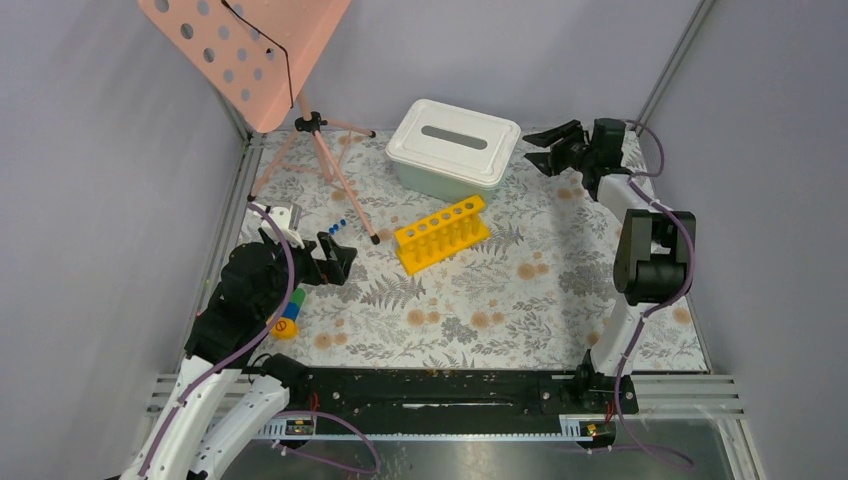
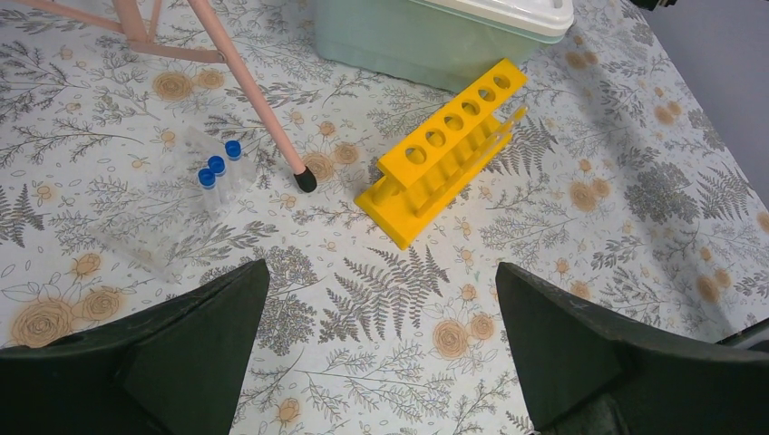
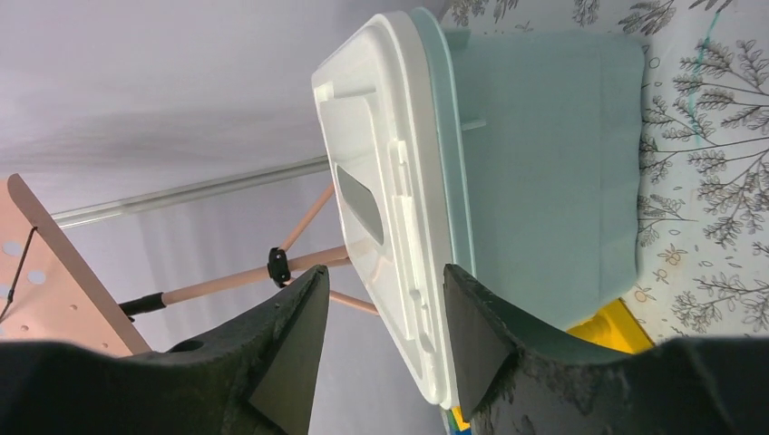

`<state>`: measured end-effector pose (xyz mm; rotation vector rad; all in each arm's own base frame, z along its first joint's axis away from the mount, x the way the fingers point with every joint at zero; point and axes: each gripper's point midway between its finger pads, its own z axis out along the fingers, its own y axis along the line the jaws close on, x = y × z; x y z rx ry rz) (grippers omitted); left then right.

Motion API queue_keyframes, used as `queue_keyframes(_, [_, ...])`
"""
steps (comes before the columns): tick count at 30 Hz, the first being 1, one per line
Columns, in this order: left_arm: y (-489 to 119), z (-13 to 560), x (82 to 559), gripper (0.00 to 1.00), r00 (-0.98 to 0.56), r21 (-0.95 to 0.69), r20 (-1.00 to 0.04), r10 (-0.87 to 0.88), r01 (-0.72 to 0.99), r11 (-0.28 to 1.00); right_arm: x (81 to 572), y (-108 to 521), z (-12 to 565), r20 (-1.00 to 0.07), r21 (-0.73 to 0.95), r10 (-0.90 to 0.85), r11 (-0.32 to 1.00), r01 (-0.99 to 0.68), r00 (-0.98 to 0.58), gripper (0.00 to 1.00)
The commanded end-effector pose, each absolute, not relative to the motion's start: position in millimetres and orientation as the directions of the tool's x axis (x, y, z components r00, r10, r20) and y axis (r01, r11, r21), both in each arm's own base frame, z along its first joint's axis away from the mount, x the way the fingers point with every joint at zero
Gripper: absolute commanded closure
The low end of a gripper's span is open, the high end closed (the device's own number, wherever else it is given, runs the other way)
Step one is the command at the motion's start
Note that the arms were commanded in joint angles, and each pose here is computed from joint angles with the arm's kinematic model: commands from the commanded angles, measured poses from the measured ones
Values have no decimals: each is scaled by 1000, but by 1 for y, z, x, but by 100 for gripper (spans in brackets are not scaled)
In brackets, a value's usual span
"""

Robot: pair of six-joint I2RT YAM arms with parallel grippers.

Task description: Organize the chemistry lab equipment

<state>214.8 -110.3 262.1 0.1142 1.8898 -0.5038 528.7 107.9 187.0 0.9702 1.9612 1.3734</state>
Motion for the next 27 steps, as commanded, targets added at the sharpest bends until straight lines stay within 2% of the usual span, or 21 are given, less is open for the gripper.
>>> queue_keyframes(1, [-105,283,219,1,-312,-269,-935,-170,308,913,520,100,219,-155,934,809,307,182,-568,43])
queue_keyframes(7, [-106,284,219,1,-312,-271,-935,-172,310,911,520,106,236,-214,932,783,342,117,-584,51])
queue_keyframes(12, [-106,284,219,1,-312,-271,-935,-170,314,910,518,119,241,-295,901,744,425,85,-600,51])
queue_keyframes(20, [-104,283,220,1,-313,-265,-935,-168,302,916,511,177,247,-445,808,595,590,-13,-670,51])
queue_keyframes(27, [-105,278,223,1,-330,-263,-930,-161,296,918,518,183,209,-424,771,574,635,53,-701,52])
